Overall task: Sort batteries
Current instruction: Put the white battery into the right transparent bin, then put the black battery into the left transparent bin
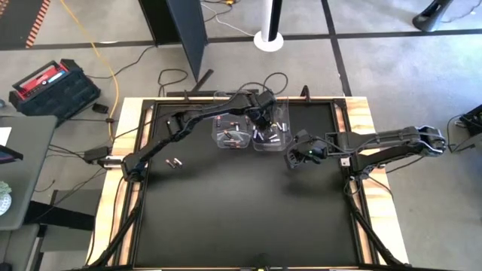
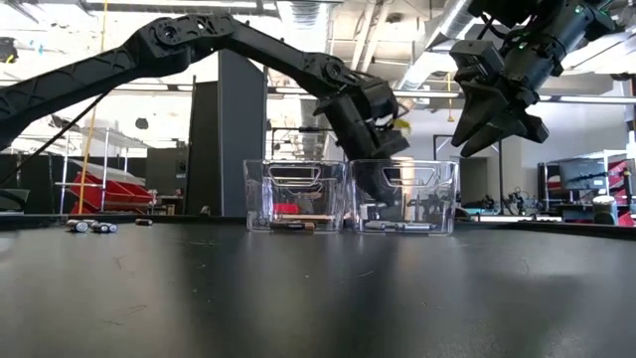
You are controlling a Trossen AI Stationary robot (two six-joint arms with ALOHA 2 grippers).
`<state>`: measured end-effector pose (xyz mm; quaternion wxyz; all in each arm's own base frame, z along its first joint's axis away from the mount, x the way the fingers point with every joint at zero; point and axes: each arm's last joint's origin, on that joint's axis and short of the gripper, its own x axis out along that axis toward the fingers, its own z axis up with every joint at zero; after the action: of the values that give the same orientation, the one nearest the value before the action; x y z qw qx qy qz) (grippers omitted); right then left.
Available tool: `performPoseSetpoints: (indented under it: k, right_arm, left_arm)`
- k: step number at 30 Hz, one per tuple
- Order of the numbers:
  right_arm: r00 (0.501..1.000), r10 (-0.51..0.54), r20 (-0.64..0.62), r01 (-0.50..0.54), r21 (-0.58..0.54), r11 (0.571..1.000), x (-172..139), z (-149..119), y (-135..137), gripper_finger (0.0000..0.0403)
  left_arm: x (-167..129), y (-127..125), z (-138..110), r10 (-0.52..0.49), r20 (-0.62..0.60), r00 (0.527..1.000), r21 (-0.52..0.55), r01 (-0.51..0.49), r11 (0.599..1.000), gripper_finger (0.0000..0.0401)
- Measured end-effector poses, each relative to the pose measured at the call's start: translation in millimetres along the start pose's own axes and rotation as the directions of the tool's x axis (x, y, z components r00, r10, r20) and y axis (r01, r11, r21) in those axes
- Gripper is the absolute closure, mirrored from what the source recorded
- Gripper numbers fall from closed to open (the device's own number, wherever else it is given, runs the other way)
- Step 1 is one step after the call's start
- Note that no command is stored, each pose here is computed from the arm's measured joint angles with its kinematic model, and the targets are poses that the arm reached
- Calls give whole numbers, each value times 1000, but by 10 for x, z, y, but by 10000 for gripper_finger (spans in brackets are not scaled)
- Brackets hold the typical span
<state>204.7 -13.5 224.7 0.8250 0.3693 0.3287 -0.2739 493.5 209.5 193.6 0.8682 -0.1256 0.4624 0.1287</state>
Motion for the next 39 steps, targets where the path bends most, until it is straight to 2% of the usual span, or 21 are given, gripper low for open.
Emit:
performPoseSetpoints:
  k: [8,23,34,39]
  right_arm:
    - [1000,-2,0,2,0,1000,2,1,-3,276]
    - [1000,-2,0,2,0,1000,2,1,-3,276]
    - [1000,-1,0,1,0,1000,1,2,-2,276]
    - [1000,-1,0,1,0,1000,1,1,-2,276]
  left_arm:
    - [16,-39,2,26,2,1000,102,-26,994,359]
    - [14,-37,-4,25,-5,1000,77,-25,997,358]
    - [12,-38,-3,24,-4,1000,75,-24,997,301]
    - [9,-38,-1,24,-3,1000,60,-24,998,294]
